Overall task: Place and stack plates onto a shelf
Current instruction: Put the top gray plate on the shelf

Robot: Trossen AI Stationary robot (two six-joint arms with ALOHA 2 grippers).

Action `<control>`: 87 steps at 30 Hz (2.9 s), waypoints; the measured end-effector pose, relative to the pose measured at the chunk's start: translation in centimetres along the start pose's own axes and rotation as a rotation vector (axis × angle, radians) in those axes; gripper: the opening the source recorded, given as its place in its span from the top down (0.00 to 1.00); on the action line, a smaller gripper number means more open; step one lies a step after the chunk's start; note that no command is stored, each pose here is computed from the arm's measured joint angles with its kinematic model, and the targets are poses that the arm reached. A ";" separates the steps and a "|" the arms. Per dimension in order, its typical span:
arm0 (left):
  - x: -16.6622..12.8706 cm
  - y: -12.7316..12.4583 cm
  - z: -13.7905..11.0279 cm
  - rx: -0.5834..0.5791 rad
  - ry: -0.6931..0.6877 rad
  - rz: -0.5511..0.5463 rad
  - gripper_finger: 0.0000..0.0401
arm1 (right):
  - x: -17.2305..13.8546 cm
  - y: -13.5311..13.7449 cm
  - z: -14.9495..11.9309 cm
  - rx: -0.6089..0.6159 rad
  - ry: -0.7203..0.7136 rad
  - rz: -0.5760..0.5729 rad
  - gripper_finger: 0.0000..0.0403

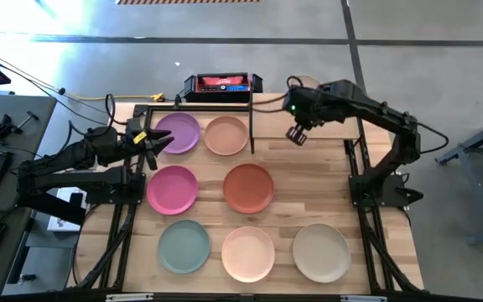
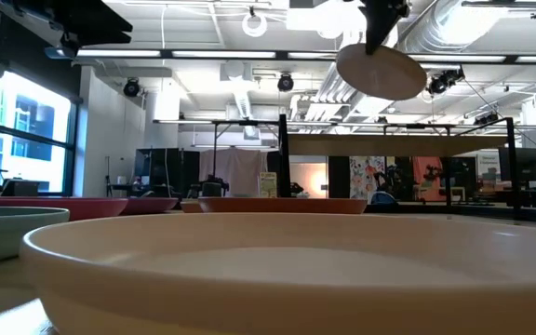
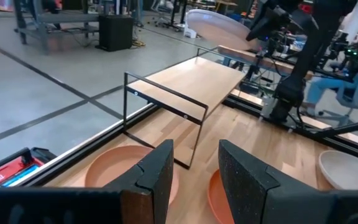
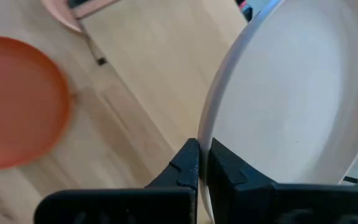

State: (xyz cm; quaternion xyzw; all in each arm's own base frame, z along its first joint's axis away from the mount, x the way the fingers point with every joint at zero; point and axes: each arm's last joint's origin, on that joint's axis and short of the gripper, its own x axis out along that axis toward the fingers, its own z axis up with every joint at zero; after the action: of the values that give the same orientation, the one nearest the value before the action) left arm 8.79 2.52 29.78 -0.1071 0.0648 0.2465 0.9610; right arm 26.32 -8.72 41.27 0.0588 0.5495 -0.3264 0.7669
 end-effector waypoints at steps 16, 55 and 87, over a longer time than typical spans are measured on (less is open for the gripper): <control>0.0 0.1 0.0 -0.001 -0.012 0.051 0.71 | 5.4 -1.9 -2.0 -0.094 0.229 -0.061 1.00; 0.0 0.5 0.2 -0.005 -0.047 0.167 0.71 | 9.4 -4.9 -4.4 0.096 0.293 0.067 1.00; 0.0 0.5 0.2 -0.030 -0.049 0.167 0.71 | 10.7 -5.8 -4.2 0.123 0.335 0.158 1.00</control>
State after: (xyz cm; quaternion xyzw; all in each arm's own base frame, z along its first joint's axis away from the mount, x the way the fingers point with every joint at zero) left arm 8.53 2.95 29.88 -0.1097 0.0464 0.3291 0.9367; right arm 21.60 -16.06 31.77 0.2019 0.6423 -0.2837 0.6828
